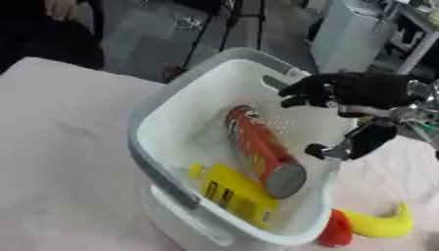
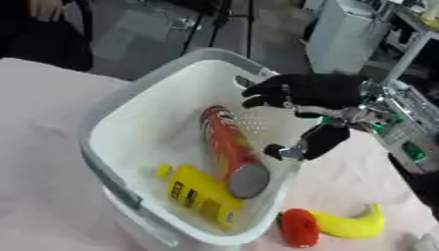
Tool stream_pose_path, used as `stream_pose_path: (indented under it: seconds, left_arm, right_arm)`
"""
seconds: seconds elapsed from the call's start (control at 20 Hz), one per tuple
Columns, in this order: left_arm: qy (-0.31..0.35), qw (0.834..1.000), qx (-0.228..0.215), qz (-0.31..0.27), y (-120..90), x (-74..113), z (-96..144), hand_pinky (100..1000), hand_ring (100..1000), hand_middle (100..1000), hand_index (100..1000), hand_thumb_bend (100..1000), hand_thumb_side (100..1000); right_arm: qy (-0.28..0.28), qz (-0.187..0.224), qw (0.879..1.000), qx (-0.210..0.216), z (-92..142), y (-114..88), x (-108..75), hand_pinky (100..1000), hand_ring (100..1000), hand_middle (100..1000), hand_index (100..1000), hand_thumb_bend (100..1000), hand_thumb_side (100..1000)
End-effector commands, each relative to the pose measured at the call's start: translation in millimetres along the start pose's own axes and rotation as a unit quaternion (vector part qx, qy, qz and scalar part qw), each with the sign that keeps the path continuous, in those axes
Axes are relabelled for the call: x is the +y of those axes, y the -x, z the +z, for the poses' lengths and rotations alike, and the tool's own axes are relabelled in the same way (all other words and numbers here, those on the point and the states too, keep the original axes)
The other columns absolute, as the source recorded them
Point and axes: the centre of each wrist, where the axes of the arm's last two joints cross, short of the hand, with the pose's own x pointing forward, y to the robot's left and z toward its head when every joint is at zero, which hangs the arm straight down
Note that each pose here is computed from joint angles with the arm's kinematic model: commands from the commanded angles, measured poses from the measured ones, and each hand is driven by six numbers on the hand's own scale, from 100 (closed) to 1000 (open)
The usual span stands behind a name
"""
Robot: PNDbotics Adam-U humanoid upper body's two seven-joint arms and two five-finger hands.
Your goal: Pick up objects on the table and place them in the box.
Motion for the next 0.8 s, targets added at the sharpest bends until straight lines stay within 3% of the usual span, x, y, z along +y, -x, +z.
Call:
stream_pose_path:
  seconds: [0.05,0.35,0.8]
  left_arm:
    - [-0.001,1.0,-0.01,0.005,-2.9,-1.9,-3.6,585,467,600,668,100,971]
    - [0.002,1.0,-0.009,0.0,-2.9,-0.9,-3.4,583,467,599,667,100,969]
    - [0.012,1.0,-0.011,-0.014,-3.4,0.9,-6.0,582,467,598,667,100,966]
  right_arm:
    - [0.015,0.022,1.0,0.008,12.0,3.6,-20.0,1000,1000,1000,1000,284,736]
    - [0.036,0.021,0.999,0.011,18.7,0.6,-25.0,1000,1000,1000,1000,260,736]
    - [0.121,0.011,0.992,0.015,46.1,-13.6,-39.0,1000,1000,1000,1000,167,779]
